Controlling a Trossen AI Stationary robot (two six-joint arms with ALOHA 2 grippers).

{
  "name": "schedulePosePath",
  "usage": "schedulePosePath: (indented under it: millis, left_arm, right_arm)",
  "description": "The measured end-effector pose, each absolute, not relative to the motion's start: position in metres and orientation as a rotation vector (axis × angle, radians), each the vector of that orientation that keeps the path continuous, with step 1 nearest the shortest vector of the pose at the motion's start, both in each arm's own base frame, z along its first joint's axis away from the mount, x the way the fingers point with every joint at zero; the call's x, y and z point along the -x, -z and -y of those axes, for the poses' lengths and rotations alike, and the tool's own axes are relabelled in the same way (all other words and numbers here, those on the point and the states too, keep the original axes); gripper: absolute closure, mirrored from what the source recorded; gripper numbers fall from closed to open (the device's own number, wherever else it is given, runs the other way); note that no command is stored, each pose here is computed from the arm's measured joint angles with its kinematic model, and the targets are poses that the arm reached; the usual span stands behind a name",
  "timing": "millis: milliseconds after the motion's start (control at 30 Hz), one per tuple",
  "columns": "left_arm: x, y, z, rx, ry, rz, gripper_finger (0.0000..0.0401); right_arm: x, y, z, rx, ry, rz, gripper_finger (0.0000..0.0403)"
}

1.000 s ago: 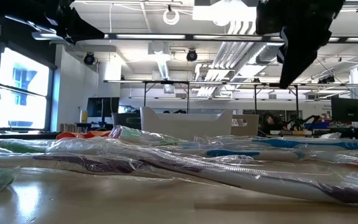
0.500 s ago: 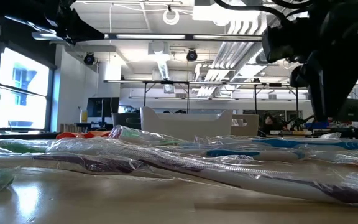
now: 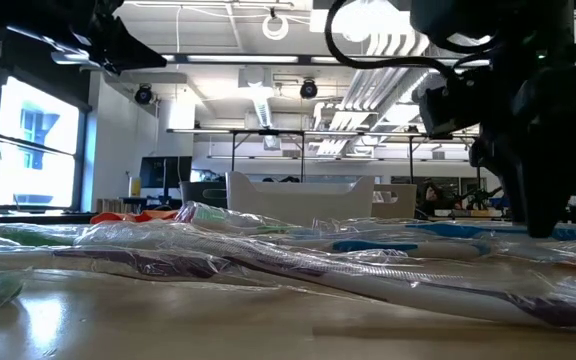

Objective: Pick & Place Toothbrushes
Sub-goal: Put the blue toothbrush into the white bin

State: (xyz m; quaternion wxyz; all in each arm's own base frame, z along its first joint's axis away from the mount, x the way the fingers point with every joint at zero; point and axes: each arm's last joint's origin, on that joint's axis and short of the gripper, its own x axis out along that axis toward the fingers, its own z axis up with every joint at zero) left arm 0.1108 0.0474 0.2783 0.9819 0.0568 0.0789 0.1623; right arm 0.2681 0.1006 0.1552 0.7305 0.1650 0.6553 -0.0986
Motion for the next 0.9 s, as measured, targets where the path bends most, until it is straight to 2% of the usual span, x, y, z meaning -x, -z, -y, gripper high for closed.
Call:
schedulePosePath:
  millis: [167, 600, 900]
  left_arm:
    - [-0.1108, -0.2783, -0.0474, -0.114, -0.327, -0.159, 0.0393]
    - [-0.1107, -0.2776, -0.0474, -0.112, -0.326, -0.166, 0.0393]
    - [-0.1104, -0.2758, -0.0472, -0.105, -0.324, -0.184, 0.0393]
  right_arm:
    - [-0.2684, -0.1552, -0.1000, -0.346, 0.233, -1.429, 0.0278]
    - [-0.2688, -0.1553, -0.0990, -0.329, 0.249, -1.417, 0.0388]
    - [-0.2677, -0.1555, -0.0987, -0.318, 0.242, -1.427, 0.0395]
